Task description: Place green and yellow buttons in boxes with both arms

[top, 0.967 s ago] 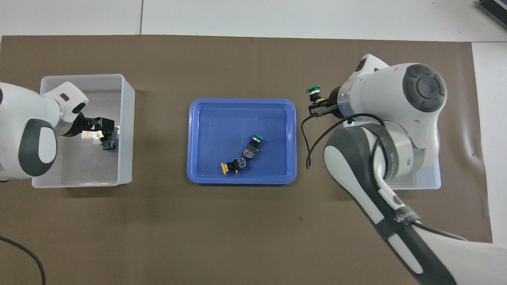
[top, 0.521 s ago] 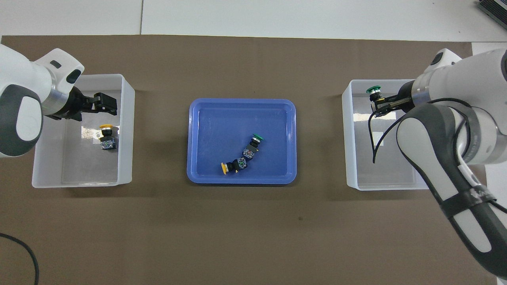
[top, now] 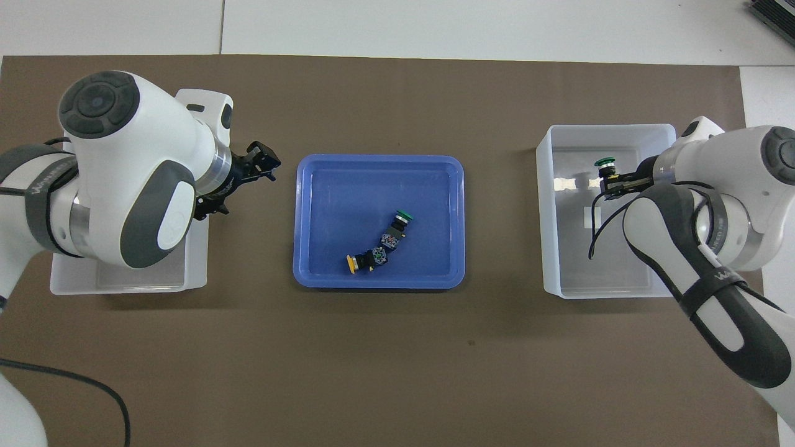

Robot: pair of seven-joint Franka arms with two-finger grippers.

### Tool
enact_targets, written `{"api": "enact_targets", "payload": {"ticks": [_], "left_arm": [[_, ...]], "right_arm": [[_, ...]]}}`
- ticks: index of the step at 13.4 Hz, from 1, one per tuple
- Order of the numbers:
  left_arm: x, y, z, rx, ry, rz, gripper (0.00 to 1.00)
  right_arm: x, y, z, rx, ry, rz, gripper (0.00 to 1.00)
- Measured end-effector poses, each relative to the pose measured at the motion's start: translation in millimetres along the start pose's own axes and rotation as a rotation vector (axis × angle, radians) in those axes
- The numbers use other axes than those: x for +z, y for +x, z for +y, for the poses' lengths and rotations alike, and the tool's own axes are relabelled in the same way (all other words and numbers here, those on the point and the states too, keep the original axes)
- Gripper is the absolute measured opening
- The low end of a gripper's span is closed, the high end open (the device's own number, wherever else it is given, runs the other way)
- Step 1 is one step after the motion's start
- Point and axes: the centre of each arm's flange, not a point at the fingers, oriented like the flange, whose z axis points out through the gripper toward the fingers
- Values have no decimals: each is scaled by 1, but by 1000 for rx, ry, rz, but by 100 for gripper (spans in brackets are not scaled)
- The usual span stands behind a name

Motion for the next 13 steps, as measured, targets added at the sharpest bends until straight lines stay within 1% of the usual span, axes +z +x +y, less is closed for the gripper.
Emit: {"api": "enact_targets", "payload": {"ticks": [3,5,6,8,9,10,11,12,13], "left_arm": [[13,-36,21,-274,-43,16,100],[32,-67,30,-389,-76,20,100],[42,-82,30,-440,-90,20,100],[56,-108,28,-581,-123,15,100],[60,-119,27,-655,-136,10,100],[63,-130,25,-724,-137,4,100],[67,-142,24,-782,-133,-2,100],[70,-152,23,-832,-137,-8,100],[73,-159,23,-866,-146,-13,100]], "right_arm": [[10,-5,2,1,-4,2,33],[12,-5,1,-1,-4,7,33],[13,-5,0,-2,-5,9,41],[12,-4,0,-2,-6,13,60],[10,-3,0,-2,-7,16,72],[6,-2,1,-3,-8,25,82],[-1,0,0,5,-9,33,95],[-11,1,-1,34,-5,33,100],[-21,1,-3,79,2,22,100]]}}
